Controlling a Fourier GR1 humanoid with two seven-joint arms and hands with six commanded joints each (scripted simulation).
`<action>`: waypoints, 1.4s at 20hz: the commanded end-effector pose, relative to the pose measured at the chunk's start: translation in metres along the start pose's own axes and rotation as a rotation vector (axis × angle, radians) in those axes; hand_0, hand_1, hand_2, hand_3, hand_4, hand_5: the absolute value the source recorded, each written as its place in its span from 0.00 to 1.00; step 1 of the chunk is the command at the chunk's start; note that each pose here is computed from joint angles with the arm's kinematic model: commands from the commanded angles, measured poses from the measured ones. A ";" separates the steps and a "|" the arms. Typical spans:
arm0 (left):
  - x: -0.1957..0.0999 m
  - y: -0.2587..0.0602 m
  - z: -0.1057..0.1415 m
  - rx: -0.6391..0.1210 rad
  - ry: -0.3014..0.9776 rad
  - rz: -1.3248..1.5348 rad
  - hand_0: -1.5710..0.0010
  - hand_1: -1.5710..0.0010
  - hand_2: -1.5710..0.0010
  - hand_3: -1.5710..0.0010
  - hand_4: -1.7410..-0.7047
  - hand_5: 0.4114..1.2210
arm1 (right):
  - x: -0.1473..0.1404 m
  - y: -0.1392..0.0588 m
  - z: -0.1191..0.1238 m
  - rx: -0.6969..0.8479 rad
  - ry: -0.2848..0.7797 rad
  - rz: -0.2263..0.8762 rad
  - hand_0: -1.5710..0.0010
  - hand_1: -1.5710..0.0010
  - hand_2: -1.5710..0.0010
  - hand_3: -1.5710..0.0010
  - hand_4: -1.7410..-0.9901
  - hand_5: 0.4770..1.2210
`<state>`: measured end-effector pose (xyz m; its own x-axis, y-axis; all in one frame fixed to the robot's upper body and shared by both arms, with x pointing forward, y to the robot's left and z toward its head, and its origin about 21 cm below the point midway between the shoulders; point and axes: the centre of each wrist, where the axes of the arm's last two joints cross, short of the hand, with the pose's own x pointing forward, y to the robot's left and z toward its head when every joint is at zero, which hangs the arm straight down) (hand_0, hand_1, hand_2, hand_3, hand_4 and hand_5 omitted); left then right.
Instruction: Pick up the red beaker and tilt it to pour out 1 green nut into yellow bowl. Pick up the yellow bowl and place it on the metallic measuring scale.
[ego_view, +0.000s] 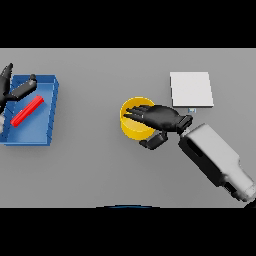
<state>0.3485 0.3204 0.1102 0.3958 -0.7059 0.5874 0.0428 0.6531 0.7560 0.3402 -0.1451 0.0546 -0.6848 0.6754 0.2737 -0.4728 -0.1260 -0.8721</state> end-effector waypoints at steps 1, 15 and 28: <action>-0.004 -0.001 0.001 -0.002 0.000 0.003 1.00 1.00 1.00 1.00 0.91 0.40 | -0.002 -0.001 -0.001 0.010 0.007 0.001 1.00 1.00 1.00 1.00 0.60 0.26; 0.000 0.006 0.002 0.007 -0.012 0.006 1.00 1.00 1.00 1.00 0.91 0.39 | -0.001 0.004 -0.015 0.145 0.047 0.080 0.54 0.58 0.60 0.70 0.34 0.72; 0.002 0.005 0.007 0.011 -0.017 0.001 1.00 1.00 1.00 1.00 0.91 0.39 | 0.000 -0.017 -0.002 0.173 0.043 0.057 0.03 0.03 0.06 0.24 0.02 0.98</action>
<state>0.3432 0.3206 0.1170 0.3801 -0.7099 0.5930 0.0326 0.6510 0.7584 0.3494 -0.1418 0.0685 -0.6904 0.6937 0.2055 -0.5248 -0.2847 -0.8022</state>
